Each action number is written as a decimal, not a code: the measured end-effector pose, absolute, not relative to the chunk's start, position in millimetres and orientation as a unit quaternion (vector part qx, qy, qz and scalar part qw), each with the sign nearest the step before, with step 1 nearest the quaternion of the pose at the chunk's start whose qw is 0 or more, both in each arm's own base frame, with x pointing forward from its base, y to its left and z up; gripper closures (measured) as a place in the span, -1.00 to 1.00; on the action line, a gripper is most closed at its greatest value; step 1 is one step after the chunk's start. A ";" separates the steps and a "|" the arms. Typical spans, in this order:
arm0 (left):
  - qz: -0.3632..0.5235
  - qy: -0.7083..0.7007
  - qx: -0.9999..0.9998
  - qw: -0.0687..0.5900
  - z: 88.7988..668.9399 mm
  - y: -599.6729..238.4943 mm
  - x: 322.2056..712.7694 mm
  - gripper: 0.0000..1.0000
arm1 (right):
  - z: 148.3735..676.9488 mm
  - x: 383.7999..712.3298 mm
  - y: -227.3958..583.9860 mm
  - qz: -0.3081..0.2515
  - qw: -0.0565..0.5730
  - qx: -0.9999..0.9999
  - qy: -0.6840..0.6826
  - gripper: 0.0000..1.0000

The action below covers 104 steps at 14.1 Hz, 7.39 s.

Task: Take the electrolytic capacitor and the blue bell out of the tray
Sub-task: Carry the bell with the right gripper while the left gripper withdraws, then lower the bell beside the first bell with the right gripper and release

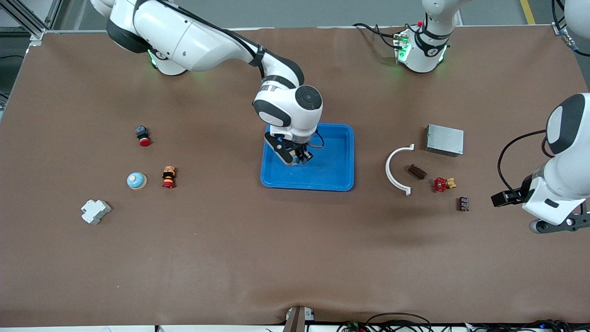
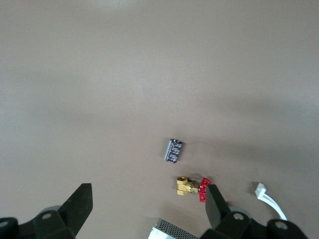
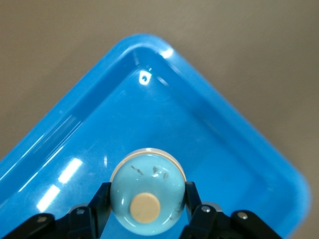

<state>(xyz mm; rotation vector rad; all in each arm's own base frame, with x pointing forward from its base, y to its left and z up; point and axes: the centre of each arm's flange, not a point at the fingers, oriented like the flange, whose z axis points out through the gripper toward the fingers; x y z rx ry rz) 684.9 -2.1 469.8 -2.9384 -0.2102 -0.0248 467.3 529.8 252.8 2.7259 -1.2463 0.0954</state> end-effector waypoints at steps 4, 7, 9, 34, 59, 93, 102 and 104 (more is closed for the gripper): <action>-0.015 -0.091 -0.994 0.058 518.4 -10.1 672.7 -1.00 | 293.9 496.8 478.2 -0.009 0.120 0.920 -0.373 -0.27; -0.017 -0.096 -0.994 0.054 538.4 -12.4 666.7 -1.00 | 321.2 534.9 422.3 -0.036 0.119 0.929 -0.349 -0.27; -0.027 -0.096 -0.994 0.046 554.8 -19.5 661.7 -1.00 | 331.6 559.9 376.3 -0.046 0.113 0.935 -0.333 -0.27; 0.001 -0.029 -0.999 0.041 663.4 -38.7 520.1 -1.00 | 286.8 613.3 15.1 0.003 0.047 0.989 -0.138 -0.27; -0.015 -0.015 -0.999 0.035 661.3 -33.0 521.9 -1.00 | 201.2 629.0 -74.2 0.054 0.033 0.993 -0.104 -0.27; -0.014 -0.015 -0.999 0.035 660.5 -33.0 522.6 -1.00 | 221.6 645.8 -49.1 0.049 0.061 0.995 -0.067 -1.00; -0.010 -0.015 -0.999 0.036 659.4 -33.1 522.0 -1.00 | 273.7 640.2 -29.6 0.010 0.086 0.995 -0.050 -1.00; -0.010 -0.015 -0.999 0.036 659.1 -33.1 522.0 -1.00 | 284.5 640.3 -16.0 0.010 0.100 0.994 -0.040 -1.00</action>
